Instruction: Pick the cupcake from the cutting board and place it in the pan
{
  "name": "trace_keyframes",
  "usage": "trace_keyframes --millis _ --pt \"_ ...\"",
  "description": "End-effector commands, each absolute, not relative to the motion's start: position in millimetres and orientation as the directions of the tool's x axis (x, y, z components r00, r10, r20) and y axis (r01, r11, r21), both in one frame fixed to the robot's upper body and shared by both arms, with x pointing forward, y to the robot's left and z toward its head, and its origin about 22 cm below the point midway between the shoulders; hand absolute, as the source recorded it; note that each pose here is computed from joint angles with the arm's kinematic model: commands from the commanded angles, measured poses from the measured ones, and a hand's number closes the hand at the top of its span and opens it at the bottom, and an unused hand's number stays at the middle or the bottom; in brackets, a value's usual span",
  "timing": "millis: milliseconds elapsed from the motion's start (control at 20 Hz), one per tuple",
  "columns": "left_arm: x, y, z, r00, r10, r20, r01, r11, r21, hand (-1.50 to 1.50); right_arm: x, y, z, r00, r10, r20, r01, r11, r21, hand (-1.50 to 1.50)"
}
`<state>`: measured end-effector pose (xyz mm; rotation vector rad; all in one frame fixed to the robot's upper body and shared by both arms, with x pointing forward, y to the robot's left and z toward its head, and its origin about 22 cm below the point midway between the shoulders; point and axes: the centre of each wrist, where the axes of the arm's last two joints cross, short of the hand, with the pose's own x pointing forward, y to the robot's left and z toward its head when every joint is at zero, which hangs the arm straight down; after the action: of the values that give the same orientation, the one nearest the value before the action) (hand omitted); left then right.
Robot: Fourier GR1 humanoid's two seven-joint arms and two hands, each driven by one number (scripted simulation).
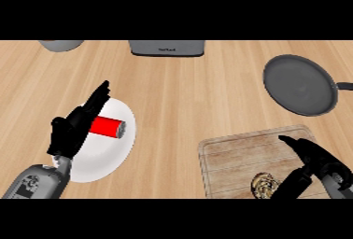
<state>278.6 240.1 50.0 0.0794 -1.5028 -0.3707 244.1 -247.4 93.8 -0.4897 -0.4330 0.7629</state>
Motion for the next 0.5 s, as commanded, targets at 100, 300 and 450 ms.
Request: trace_keyframes --millis 100,300,450 --pt "277.5 257.6 51.5 0.031 -0.293 0.956 0.182 0.942 0.283 0.0 242.0 -228.9 90.7 0.703 0.711 -0.029 -0.603 0.573 -0.556 -1.5" --pt "267.9 241.1 39.2 0.04 -0.282 0.958 0.168 0.948 0.272 0.0 246.3 -232.7 73.8 0.707 0.705 -0.051 -0.612 0.574 -0.544 -1.5" --pt "279.6 245.0 49.7 0.036 -0.294 0.955 0.177 0.942 0.284 0.0 235.4 -224.7 66.4 0.711 0.701 -0.052 -0.607 0.575 -0.548 -1.5"
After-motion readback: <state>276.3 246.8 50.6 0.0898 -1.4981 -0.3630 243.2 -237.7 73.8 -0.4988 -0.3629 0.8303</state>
